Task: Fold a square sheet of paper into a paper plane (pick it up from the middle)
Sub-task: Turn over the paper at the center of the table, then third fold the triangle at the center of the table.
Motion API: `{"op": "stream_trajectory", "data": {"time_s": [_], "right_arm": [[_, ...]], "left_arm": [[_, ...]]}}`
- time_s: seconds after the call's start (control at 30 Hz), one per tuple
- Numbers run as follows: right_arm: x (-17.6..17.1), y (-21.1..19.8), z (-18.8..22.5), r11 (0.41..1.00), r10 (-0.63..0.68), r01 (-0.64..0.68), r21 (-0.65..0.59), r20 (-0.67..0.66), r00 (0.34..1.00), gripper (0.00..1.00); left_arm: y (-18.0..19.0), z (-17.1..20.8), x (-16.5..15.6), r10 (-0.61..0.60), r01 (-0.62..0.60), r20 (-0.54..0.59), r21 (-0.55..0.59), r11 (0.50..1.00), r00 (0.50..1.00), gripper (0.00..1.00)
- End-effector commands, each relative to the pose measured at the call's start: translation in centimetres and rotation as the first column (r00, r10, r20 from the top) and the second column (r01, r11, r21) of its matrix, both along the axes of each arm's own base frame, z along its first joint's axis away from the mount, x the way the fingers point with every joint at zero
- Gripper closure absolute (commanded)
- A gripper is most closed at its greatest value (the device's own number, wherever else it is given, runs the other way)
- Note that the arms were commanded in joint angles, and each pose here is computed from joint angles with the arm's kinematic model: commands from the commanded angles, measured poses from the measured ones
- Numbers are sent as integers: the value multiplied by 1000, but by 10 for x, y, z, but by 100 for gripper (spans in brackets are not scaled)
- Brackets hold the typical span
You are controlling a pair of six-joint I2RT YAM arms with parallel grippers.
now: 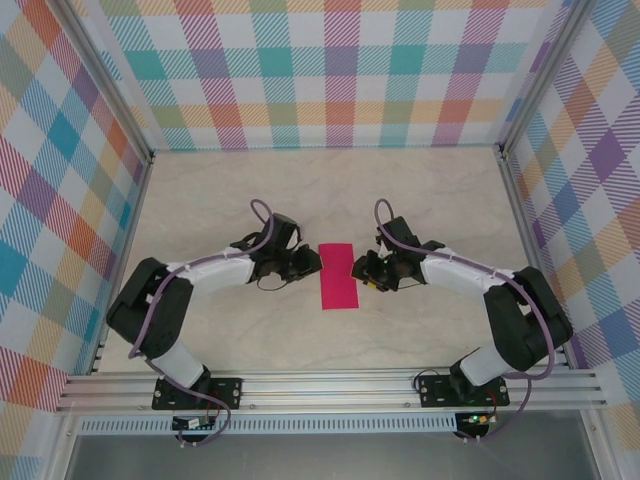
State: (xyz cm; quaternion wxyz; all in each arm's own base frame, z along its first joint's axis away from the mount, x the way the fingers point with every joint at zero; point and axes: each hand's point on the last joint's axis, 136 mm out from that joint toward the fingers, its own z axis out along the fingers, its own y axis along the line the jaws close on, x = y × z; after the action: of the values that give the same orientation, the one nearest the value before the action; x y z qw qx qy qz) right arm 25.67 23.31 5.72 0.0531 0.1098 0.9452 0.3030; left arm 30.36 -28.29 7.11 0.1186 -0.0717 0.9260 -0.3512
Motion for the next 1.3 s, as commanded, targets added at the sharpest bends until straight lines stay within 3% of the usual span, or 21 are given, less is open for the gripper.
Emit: {"op": "stream_trajectory", "data": {"time_s": [0.0, 0.33, 0.83, 1.0, 1.27], "right_arm": [[-13, 10, -8, 995, 89, -87, 53, -38, 995, 61], [-7, 13, -15, 992, 117, -114, 44, -52, 992, 58], [0, 20, -26, 989, 132, -126, 73, -77, 988, 58], [3, 28, -21, 984, 133, -123, 131, -69, 989, 58], [11, 24, -19, 987, 113, -107, 119, -46, 993, 55]], "left_arm": [[-17, -4, 13, -32, 32, 20, 0, 999, 999, 84], [-22, -40, 31, -54, 55, -14, 95, 994, 998, 87], [-8, -75, 12, -77, 88, -76, 141, 986, 994, 88], [-8, -79, 8, -82, 92, -82, 129, 987, 993, 88], [-7, -80, 5, -89, 100, -88, 136, 986, 992, 88]]}}
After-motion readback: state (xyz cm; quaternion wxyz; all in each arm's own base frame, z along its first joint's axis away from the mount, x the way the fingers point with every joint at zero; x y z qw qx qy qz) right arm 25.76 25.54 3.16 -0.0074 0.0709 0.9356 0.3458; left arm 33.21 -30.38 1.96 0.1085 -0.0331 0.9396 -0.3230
